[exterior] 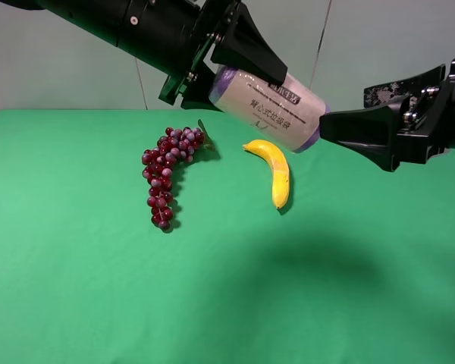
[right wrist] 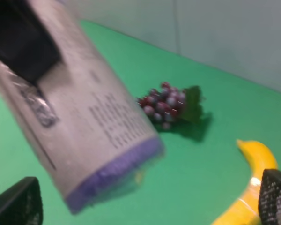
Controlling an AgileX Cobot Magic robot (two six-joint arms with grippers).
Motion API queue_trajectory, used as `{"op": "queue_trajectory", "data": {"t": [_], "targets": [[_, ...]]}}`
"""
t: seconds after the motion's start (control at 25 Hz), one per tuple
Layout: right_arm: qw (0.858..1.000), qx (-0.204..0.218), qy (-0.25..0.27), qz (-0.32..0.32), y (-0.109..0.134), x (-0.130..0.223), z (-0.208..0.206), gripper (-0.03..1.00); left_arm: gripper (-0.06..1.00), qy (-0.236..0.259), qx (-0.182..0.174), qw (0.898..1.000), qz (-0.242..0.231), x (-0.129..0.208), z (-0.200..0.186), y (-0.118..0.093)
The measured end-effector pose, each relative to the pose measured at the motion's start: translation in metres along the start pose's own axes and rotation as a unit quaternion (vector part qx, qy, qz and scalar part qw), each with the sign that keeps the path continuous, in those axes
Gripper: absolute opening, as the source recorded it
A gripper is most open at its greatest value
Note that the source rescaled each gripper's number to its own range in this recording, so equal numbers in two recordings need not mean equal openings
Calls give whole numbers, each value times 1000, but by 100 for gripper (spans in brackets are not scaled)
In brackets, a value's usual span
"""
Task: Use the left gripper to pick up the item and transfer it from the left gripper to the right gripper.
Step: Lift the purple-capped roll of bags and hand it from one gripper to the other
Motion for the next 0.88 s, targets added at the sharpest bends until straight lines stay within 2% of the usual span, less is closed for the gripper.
{"op": "queue_trajectory", "data": {"t": [0.16,0.52,0.88], "targets": [[1000,-26,-16,-2,6,-4,0,100,0,0,12,1000,6,0,0,-3],[999,-31,-33,-10,7,-8,-1,100,0,14,35,999,26,5,5,-14],[997,-63,-34,-15,15,-8,-1,100,0,8,73,996,42,6,10,-28]]}}
Point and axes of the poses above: a point on each arm's last joint axis where the gripper is mounted, z pointing out along that axis toward the gripper, y along the wrist's bending axis when the last joint is at zero, x = y × z, the point moved 3 cm from there along z, pointing out along that axis toward the gripper, and after that the axes turned 2 degrees about -z, right-handed, at the moved point
